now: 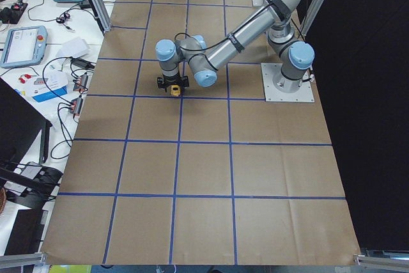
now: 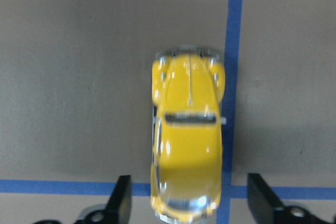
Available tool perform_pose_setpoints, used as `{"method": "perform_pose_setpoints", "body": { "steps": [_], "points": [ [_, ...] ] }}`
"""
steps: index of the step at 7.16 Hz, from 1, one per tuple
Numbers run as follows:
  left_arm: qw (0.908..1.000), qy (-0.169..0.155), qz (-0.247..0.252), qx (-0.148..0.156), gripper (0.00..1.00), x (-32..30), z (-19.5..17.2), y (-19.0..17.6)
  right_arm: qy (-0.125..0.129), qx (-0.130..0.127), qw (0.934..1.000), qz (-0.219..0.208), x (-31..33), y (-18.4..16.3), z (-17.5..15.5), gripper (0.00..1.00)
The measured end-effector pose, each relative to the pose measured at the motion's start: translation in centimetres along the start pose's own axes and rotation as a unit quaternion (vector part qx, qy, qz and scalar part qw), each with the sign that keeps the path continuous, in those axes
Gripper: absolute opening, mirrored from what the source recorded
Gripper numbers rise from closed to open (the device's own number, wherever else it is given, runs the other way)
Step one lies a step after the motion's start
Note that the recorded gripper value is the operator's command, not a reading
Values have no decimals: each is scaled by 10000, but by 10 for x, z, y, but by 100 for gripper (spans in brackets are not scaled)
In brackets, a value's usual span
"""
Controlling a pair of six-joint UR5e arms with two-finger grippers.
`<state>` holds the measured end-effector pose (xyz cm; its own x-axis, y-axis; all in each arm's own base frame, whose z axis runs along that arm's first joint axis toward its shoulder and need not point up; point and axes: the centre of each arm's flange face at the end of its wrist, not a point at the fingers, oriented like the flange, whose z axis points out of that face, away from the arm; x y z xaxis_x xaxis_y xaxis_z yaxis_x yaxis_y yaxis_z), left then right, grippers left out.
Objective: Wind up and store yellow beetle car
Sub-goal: 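Open the left gripper to release the car and lift away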
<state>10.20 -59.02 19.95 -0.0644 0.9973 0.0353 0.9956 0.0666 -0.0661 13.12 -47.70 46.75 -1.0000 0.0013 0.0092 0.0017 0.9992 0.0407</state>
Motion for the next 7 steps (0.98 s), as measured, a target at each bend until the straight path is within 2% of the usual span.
{"method": "perform_pose_setpoints", "body": {
  "steps": [4, 7],
  "points": [
    [10000, -42, -51, -24, 100, 1, -11, -2, -7, -18, 10000, 18, 2, 0, 2, 100],
    [9992, -150, -378, -51, 100, 5, -44, -25, 5, -21, 10000, 15, 2, 0, 2, 100]
  ]
}}
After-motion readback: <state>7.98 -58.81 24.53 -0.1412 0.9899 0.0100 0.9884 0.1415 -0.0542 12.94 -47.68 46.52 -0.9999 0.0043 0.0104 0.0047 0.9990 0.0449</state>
